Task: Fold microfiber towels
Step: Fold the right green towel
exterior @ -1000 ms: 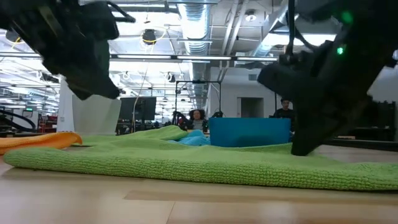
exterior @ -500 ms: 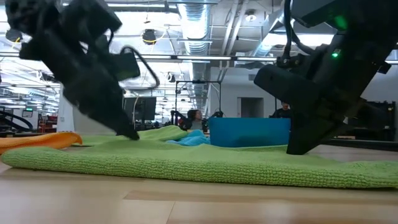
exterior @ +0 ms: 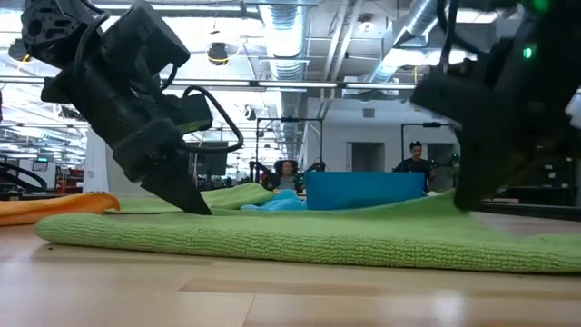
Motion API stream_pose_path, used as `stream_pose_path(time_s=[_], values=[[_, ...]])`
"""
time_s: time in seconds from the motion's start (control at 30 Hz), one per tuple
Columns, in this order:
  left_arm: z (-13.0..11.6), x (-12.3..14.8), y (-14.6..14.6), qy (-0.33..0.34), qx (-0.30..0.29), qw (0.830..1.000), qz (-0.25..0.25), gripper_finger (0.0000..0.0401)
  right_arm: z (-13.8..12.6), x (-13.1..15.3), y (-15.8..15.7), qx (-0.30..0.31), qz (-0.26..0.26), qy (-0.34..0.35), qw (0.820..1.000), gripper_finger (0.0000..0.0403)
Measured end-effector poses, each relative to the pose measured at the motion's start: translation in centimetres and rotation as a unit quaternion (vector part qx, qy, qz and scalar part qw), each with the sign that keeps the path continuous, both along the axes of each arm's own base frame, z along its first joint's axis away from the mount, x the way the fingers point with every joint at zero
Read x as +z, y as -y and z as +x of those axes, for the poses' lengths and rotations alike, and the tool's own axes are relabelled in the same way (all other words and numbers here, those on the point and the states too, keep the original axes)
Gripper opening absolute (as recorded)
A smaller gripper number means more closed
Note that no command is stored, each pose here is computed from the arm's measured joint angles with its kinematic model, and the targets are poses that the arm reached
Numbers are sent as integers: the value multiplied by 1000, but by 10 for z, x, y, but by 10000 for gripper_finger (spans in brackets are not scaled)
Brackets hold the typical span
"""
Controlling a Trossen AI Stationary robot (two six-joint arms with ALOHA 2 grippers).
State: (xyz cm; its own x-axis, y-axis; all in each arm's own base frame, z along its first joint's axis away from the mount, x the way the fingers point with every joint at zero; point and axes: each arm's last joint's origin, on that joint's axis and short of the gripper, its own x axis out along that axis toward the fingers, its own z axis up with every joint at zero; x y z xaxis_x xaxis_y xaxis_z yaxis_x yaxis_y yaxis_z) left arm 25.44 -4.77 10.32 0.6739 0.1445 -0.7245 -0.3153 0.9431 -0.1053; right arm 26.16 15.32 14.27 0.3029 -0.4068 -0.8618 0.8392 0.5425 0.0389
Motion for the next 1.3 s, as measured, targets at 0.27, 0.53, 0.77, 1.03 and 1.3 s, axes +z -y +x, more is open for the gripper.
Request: stream_pose_path(time_s=[0.27,0.53,0.77,1.03,1.3], values=[[-2,14,1,10,-11,999,-34,0,-5,26,4,-4,-54,74,996,19],[-4,34,0,46,-12,998,-29,0,-9,-12,8,-29,-36,96,994,19],[-7,37,1,36,-25,997,-58,0,0,-42,20,-58,-11,80,995,17],[-19,52,17,43,-46,994,-93,0,-9,2,19,-42,15,86,995,22],[-35,82,60,147,-87,976,-138,0,-20,50,-12,55,81,204,974,27]])
